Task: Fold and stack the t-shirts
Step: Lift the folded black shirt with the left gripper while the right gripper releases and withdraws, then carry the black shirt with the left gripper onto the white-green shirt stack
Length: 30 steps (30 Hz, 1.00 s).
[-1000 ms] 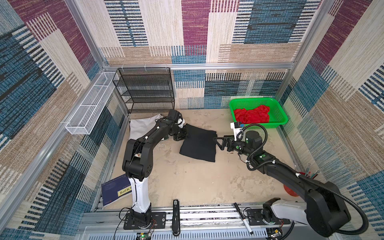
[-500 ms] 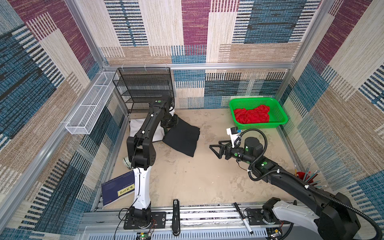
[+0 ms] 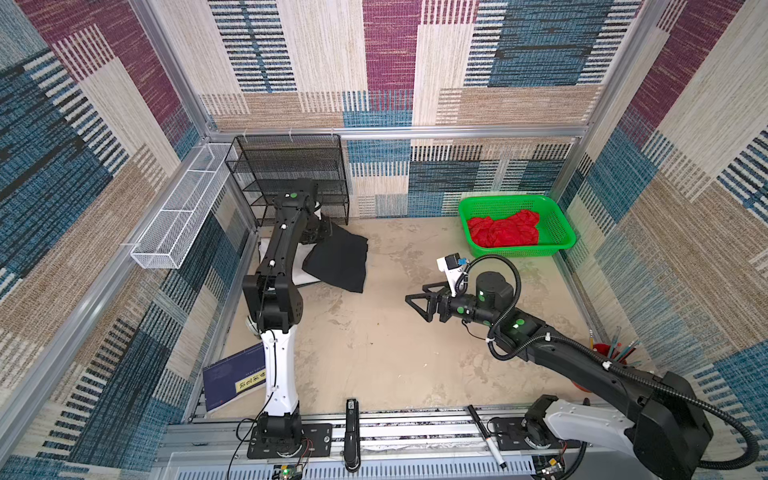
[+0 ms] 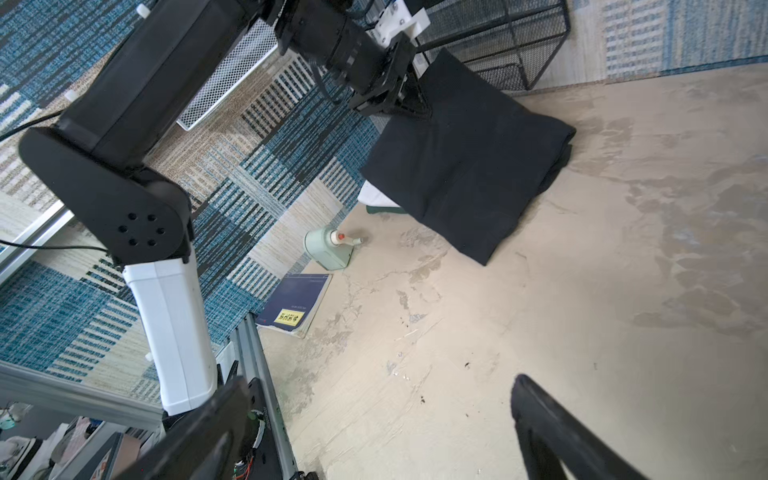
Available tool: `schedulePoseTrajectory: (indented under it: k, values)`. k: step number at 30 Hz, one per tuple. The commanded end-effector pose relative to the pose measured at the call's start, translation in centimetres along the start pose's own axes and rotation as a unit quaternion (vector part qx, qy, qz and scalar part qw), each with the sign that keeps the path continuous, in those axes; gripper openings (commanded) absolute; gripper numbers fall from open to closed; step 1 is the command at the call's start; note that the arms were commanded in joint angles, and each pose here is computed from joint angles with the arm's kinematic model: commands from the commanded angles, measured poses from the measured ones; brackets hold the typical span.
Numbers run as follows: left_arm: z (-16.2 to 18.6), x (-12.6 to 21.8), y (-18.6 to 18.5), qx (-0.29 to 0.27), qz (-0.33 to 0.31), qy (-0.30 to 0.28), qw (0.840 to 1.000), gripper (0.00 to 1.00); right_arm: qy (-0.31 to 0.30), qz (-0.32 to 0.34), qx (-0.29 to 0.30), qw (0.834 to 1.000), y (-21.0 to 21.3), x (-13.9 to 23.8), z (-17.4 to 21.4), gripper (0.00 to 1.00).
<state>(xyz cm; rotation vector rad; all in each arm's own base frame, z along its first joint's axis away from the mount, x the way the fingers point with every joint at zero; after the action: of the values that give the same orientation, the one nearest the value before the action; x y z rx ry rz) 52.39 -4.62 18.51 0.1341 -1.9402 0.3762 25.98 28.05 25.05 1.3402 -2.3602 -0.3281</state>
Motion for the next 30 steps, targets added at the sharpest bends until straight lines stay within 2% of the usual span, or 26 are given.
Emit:
schedulePoseTrajectory:
  k: [1, 11, 30]
  values:
    - [-1.7, 0.3, 0.3, -0.002, 0.006, -0.025, 1.000, 0.00, 0.000, -0.008, 0.005, 1.000, 0.5, -0.6, -0.1, 0.99]
    - [-3.5, 1.1, 1.7, 0.014, 0.017, -0.042, 0.999, 0.00, 0.019, -0.011, -0.013, 1.000, 0.0, -1.7, 1.4, 0.99]
    - [-4.6, 5.7, 4.8, 0.016, 0.042, -0.061, 0.997, 0.00, 0.047, -0.013, -0.034, 0.998, -0.9, -3.0, 3.6, 0.99]
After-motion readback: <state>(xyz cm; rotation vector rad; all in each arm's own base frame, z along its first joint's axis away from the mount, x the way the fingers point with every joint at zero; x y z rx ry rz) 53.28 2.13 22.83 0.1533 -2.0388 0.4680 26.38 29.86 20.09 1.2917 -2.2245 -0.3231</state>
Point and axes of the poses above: each gripper's point midway between its finger pads, its own x axis back along the fingers, its own y axis along the line the jaws close on, z = x × y, the point moved 1 cm from there along x, back along the fingers, and after that the axes turned 11 degrees about x, right-handed, at the moved point
